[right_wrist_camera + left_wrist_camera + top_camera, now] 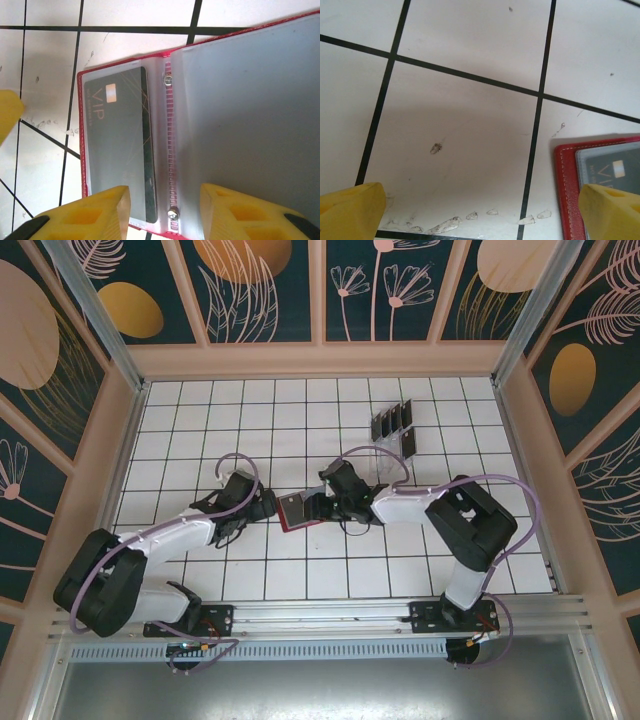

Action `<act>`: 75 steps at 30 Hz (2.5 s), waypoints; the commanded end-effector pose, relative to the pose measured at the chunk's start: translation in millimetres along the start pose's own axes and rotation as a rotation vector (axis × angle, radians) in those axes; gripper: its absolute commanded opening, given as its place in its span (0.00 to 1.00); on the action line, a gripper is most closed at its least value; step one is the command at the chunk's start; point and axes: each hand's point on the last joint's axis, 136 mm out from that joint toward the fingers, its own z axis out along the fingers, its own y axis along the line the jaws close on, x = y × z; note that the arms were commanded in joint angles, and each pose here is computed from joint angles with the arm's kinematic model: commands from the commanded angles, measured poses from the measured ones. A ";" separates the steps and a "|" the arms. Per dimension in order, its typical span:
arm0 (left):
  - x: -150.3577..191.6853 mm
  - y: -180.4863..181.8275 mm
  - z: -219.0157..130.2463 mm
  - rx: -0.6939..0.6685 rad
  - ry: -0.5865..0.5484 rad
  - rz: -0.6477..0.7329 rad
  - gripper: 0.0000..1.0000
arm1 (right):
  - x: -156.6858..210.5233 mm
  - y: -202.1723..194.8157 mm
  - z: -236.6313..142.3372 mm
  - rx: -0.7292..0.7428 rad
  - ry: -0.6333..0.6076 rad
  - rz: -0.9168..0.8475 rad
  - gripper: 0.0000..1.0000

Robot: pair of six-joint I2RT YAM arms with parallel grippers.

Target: Put the credit cards into the card holder

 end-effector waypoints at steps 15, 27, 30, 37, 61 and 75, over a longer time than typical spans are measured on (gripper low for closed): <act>8.8 -0.9 10.6 0.010 0.031 0.026 0.98 | -3.9 24.0 10.0 -0.001 -0.012 -0.028 0.42; 4.0 3.0 18.7 -0.049 0.030 0.088 0.99 | -0.6 23.2 14.2 0.003 -0.003 -0.023 0.41; 4.4 3.8 22.2 -0.061 0.035 0.095 0.98 | -1.6 25.0 14.3 -0.003 -0.005 -0.023 0.41; 9.4 5.5 29.4 -0.072 0.053 0.100 0.98 | 1.4 28.9 17.5 -0.017 0.006 -0.025 0.41; 35.9 17.8 40.7 -0.069 0.110 0.080 0.99 | 14.1 53.3 36.4 -0.054 0.060 -0.077 0.40; 2.2 9.1 17.4 -0.079 0.010 0.059 0.98 | 3.0 45.6 16.4 0.042 0.000 -0.118 0.46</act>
